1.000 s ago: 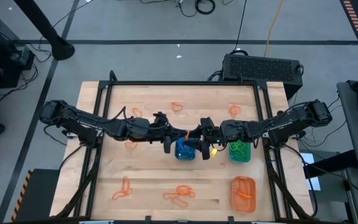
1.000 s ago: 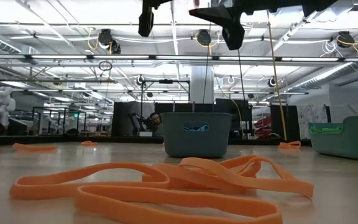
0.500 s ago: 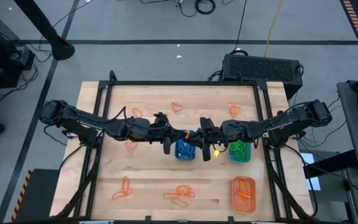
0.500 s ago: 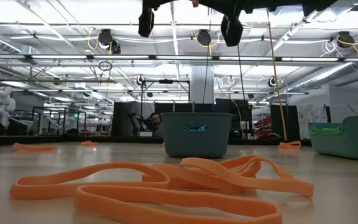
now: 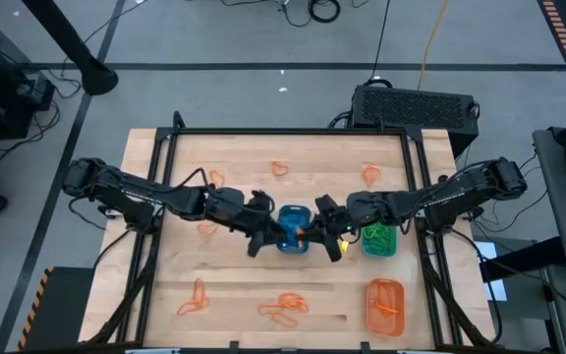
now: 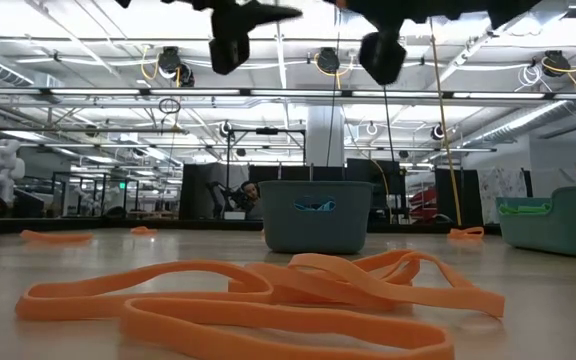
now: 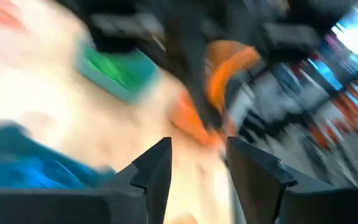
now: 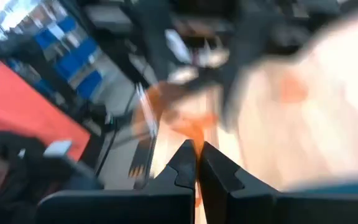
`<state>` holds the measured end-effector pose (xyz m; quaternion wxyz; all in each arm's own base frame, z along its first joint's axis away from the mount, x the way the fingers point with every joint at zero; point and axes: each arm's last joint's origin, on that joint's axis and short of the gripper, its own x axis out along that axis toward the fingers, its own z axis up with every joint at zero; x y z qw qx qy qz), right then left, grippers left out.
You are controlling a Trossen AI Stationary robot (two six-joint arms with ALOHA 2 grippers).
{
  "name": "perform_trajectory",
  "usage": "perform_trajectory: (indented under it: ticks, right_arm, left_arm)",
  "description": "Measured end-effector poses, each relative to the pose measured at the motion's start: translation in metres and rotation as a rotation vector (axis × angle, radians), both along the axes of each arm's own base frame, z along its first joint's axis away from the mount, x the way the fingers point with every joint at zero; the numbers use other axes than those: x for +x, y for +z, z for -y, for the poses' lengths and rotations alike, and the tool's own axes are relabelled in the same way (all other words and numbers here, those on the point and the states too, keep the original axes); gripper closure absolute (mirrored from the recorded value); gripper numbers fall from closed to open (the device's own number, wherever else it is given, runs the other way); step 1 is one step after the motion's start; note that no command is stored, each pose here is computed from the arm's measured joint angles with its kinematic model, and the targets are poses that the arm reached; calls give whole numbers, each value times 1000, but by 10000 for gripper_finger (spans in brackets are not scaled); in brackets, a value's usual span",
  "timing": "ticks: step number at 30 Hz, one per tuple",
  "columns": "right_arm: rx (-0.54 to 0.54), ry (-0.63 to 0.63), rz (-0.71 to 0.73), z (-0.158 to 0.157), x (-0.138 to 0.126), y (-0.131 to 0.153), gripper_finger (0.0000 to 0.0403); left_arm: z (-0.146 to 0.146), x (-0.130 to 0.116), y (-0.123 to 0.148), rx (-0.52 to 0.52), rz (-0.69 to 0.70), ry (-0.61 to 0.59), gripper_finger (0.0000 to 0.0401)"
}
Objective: Sort rubber bands into baskets
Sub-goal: Put the orange rubberband into the orange bin
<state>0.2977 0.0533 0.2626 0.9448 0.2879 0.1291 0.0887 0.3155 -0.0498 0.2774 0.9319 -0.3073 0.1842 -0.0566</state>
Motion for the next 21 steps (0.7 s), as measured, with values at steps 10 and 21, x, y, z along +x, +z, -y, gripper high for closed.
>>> perform_trajectory:
  ticks: [10,21]
  right_arm:
    - [296,264,-556,-34,-32,-29,403]
    - [450,327,-1168,-109,-97,-50,403]
  left_arm:
    - [15,-16,-21,-23,-243,-374,239]
    - [30,-13,-44,152,-336,-293,239]
